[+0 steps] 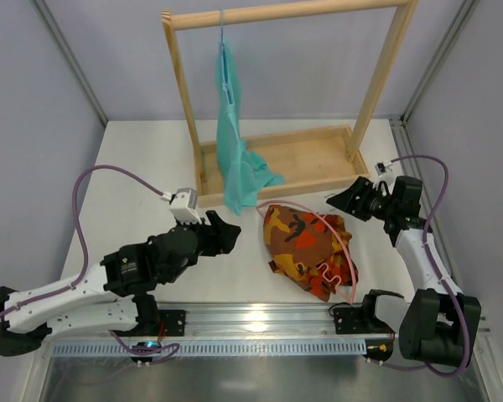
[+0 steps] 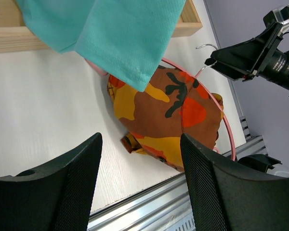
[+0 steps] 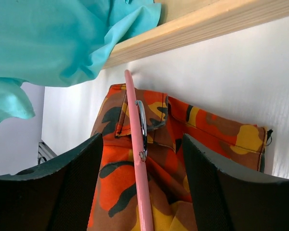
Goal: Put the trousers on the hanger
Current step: Grab a hanger with the right arm, then pass the hanger from the right arm to the left
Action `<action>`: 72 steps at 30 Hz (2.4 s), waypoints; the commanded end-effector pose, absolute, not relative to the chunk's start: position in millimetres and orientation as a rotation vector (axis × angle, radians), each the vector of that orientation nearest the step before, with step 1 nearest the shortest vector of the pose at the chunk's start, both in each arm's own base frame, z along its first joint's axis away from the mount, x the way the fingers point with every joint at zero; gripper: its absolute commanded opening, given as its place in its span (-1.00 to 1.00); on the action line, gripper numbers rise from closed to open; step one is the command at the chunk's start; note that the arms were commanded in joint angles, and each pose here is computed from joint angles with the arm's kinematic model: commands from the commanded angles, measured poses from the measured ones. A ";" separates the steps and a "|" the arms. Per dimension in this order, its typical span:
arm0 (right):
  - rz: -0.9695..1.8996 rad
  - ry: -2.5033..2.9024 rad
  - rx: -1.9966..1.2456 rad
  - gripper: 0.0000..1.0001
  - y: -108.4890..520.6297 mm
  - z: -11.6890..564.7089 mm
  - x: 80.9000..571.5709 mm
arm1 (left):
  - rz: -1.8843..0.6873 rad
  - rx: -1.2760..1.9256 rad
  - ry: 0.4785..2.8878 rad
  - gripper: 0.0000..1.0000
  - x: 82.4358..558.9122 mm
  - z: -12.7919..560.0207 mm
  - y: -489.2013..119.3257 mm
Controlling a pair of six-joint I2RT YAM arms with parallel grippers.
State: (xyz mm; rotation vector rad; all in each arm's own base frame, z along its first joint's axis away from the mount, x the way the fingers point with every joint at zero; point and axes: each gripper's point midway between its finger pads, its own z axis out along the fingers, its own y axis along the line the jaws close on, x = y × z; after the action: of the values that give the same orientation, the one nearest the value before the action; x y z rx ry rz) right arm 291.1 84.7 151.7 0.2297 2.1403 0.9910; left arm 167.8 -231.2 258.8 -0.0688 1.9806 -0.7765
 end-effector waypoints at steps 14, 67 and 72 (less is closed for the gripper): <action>0.865 2.120 0.161 -0.29 108.0 146.5 307.1 | -0.754 -0.125 1.942 0.33 177.9 267.7 -232.0; 0.537 1.418 -0.244 -0.92 130.3 523.6 293.5 | -1.145 -0.374 1.698 0.35 279.7 433.4 -385.4; 0.557 1.435 -0.290 -0.92 132.6 502.0 276.2 | -1.376 -0.472 1.694 0.37 298.7 428.9 -422.3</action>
State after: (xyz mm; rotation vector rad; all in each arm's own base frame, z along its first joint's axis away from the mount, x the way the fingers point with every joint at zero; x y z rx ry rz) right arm 295.5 127.2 440.1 -0.2300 1.6955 0.5163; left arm 290.4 -401.5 391.5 -0.3597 1.8039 -1.0991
